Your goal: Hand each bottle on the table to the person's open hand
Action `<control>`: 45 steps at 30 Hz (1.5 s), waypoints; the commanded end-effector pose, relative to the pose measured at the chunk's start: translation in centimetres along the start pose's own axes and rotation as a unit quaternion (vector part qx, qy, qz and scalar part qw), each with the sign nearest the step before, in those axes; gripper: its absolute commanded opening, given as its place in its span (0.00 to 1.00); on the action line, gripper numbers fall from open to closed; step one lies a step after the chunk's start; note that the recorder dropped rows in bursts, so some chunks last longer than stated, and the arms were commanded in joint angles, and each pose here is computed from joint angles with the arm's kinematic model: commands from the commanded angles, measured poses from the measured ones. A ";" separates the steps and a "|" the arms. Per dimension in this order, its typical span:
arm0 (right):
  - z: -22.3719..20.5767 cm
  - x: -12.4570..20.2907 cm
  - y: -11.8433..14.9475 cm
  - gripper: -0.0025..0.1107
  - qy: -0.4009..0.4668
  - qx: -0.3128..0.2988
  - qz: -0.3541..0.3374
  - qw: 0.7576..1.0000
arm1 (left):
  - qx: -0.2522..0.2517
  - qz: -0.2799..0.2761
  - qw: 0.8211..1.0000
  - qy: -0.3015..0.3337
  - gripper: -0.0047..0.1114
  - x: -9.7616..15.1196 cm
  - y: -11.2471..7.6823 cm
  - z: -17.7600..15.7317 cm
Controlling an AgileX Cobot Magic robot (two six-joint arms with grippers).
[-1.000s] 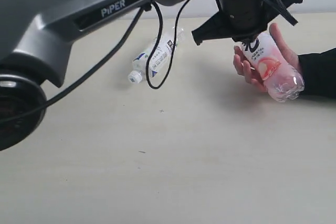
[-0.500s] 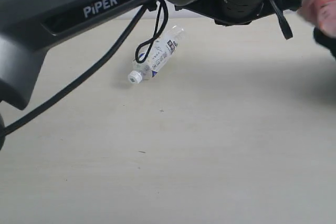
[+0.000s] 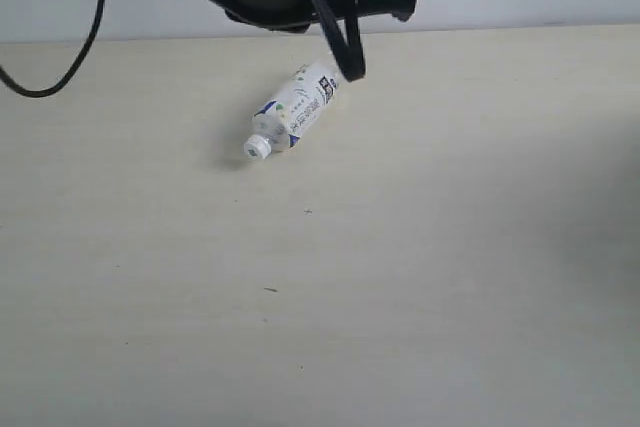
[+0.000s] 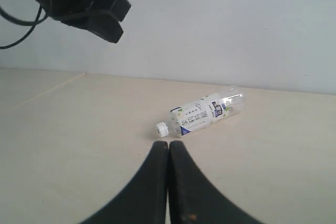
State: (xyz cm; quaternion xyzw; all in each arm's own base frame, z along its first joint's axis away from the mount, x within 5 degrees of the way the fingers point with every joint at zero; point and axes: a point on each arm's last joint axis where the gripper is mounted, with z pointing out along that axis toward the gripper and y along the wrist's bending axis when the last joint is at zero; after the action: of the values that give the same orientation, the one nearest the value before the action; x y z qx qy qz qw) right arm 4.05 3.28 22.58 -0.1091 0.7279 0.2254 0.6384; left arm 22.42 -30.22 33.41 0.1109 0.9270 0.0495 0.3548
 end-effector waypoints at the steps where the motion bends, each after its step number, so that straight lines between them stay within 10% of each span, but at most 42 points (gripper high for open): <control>1: -0.1 -0.2 0.1 0.02 -0.004 -0.001 -0.001 1.000 | -0.024 0.041 0.999 0.004 0.05 2.0 1.7 -0.1; 10: -0.1 -0.2 0.1 0.02 -0.004 -0.001 -0.001 1.000 | -0.046 -0.048 0.997 -0.030 0.05 12.0 12.3 -3.5; 18: -0.1 -0.3 0.0 0.02 -0.008 0.001 -0.001 1.000 | -0.036 -0.172 0.983 0.057 0.05 19.1 16.3 -2.6; 28: -0.1 -0.2 0.0 0.02 -0.008 0.001 -0.001 1.000 | -0.109 0.026 0.992 -0.051 0.05 19.7 18.1 -0.4; 45: -0.1 -0.2 0.0 0.02 -0.008 0.001 -0.001 1.000 | -0.150 0.254 0.946 -0.134 0.05 16.4 18.1 -2.0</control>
State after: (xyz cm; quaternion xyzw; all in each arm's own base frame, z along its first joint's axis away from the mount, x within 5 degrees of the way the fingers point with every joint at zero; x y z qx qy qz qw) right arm 4.05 3.28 22.58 -0.1091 0.7279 0.2254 0.6384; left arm 11.94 -8.67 26.52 0.2800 0.8222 0.2424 0.4323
